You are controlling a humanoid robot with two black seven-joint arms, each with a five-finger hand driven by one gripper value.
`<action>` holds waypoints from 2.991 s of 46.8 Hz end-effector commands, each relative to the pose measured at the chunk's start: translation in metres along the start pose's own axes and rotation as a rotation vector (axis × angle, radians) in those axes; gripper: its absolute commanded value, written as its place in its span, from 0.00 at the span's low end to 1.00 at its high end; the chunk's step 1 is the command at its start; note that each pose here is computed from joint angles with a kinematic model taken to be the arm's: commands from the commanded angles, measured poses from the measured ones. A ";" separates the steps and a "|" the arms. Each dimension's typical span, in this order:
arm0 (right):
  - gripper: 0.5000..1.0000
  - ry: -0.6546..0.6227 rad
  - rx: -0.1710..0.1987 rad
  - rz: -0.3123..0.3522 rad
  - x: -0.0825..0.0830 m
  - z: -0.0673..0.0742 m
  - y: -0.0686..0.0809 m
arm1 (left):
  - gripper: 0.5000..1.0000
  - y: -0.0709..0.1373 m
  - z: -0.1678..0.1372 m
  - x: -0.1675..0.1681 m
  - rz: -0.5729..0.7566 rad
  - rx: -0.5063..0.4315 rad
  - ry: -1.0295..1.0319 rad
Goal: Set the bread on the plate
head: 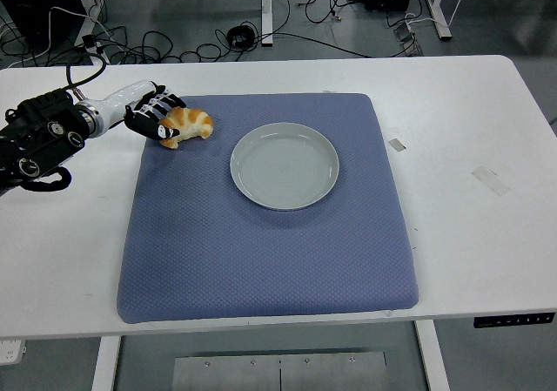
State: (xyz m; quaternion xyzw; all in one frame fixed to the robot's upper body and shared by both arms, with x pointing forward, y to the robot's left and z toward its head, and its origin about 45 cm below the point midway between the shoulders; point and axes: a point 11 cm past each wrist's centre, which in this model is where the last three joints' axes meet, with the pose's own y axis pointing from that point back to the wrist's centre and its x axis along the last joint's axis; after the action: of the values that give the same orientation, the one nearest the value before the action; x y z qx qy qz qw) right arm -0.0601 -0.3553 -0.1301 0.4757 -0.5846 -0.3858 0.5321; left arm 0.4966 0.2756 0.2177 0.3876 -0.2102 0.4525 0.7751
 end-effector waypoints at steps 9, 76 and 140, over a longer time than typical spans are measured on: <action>1.00 0.000 0.000 0.000 0.000 0.000 0.000 | 0.18 0.000 0.001 0.002 0.002 -0.001 -0.002; 1.00 0.000 0.000 0.000 0.000 0.000 0.000 | 0.17 -0.005 0.086 -0.012 -0.088 -0.192 -0.017; 1.00 0.000 0.000 0.000 0.000 0.000 0.000 | 0.22 -0.008 0.120 -0.085 -0.240 -0.279 -0.001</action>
State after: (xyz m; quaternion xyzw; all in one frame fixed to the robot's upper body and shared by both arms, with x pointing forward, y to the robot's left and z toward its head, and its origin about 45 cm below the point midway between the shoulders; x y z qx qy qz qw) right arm -0.0601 -0.3553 -0.1301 0.4758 -0.5846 -0.3857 0.5321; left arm 0.4655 0.1318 0.2337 0.2976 -0.2264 0.3236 0.8692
